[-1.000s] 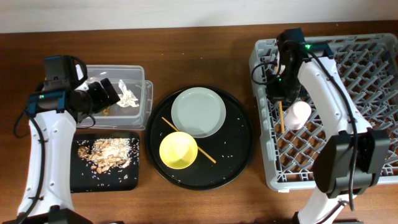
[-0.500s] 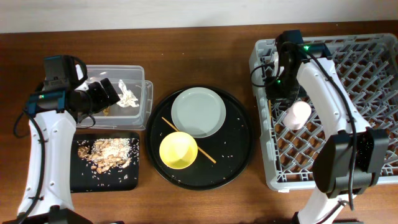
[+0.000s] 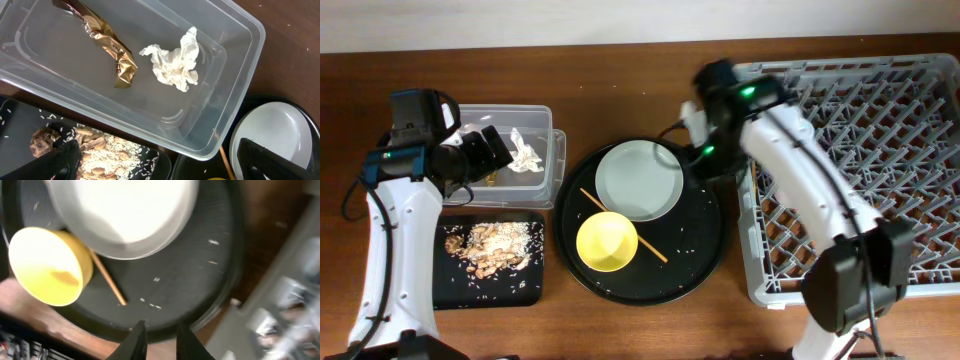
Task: Sort waste into correct bins and load items into the dishwasher rack
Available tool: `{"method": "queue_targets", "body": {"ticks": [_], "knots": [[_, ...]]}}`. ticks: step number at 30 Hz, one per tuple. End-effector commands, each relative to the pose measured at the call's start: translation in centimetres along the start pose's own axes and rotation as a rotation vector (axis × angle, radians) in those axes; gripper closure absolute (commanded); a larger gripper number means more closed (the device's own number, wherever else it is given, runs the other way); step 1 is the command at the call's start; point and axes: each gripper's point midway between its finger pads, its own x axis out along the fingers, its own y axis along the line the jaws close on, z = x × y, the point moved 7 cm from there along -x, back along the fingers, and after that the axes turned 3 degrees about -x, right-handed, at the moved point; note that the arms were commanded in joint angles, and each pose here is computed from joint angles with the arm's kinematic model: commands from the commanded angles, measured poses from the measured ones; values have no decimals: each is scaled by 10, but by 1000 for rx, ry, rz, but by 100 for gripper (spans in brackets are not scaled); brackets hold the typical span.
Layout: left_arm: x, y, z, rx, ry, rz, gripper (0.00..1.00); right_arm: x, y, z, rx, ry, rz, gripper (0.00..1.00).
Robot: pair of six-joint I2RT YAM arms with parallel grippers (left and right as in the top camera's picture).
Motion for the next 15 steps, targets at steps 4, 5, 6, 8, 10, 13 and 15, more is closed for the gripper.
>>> {"method": "queue_targets", "body": {"ticks": [4,5,6,8,10,13,15], "knots": [[-4,1,1,8,-16,6,1,50,35,-25,-132,87,-76,78],[-4,1,1,8,-16,6,0,61,38,-29,-154,97,-95,77],[-4,1,1,8,-15,7,1,71,42,-32,-190,101,-93,77],[-4,1,1,8,-15,6,1,90,51,-40,-285,110,-88,76],[-4,1,1,8,-16,6,0,101,59,-46,-357,116,-85,74],[-4,1,1,8,-16,7,1,115,69,-47,-400,82,-80,65],[-4,1,1,8,-16,7,1,122,72,-46,-420,54,-76,65]]}}
